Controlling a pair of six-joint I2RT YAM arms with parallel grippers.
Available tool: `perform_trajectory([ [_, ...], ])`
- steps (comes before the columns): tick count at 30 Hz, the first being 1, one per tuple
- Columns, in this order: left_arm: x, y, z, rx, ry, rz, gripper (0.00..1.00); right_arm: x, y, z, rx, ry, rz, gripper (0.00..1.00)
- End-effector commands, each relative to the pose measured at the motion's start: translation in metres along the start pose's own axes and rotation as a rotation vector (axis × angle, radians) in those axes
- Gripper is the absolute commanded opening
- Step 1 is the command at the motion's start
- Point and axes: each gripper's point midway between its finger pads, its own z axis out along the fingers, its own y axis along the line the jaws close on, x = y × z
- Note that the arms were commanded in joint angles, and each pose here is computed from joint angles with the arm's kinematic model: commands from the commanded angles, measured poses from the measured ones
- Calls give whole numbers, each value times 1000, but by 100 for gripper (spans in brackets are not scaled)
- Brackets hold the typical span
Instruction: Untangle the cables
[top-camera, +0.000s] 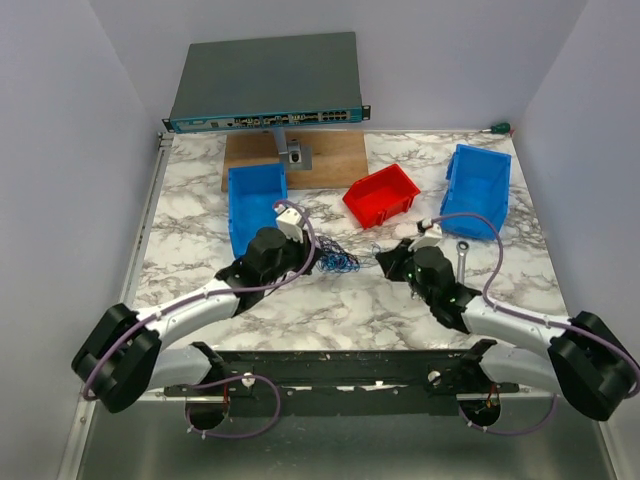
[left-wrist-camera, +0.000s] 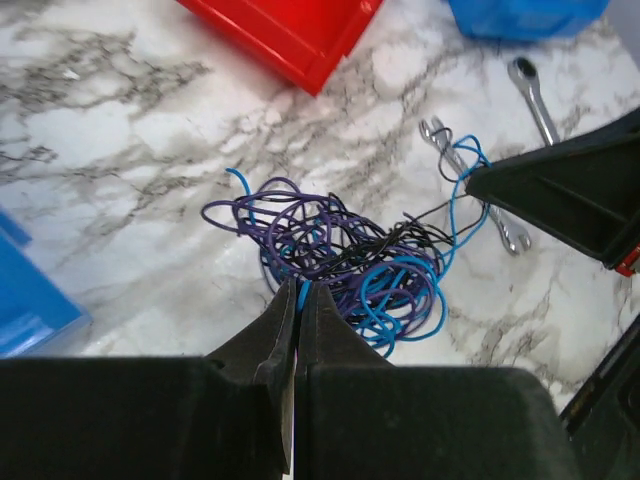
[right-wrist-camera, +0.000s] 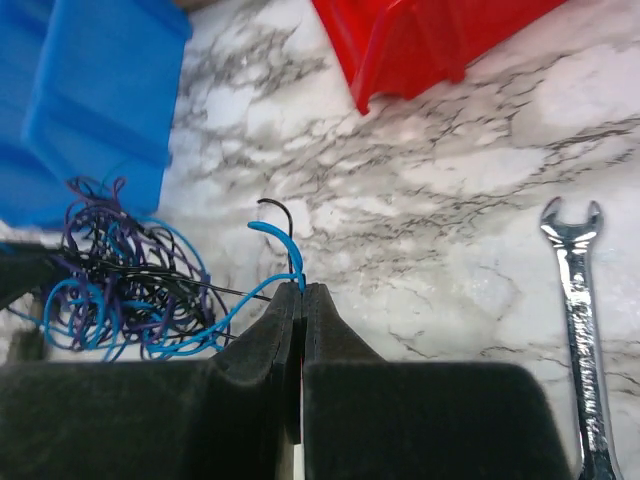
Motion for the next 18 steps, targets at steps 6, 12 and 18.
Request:
perform_trajectory([
  [6, -44, 83, -60, -443, -400, -151, 0, -31, -107, -50, 517, -332, 214, 1],
  [12, -48, 54, -49, -276, -358, -46, 0, -41, -93, -57, 405, -365, 210, 1],
  [18, -33, -20, -15, 131, -170, 99, 0, -25, -4, -48, -108, -202, -63, 84],
])
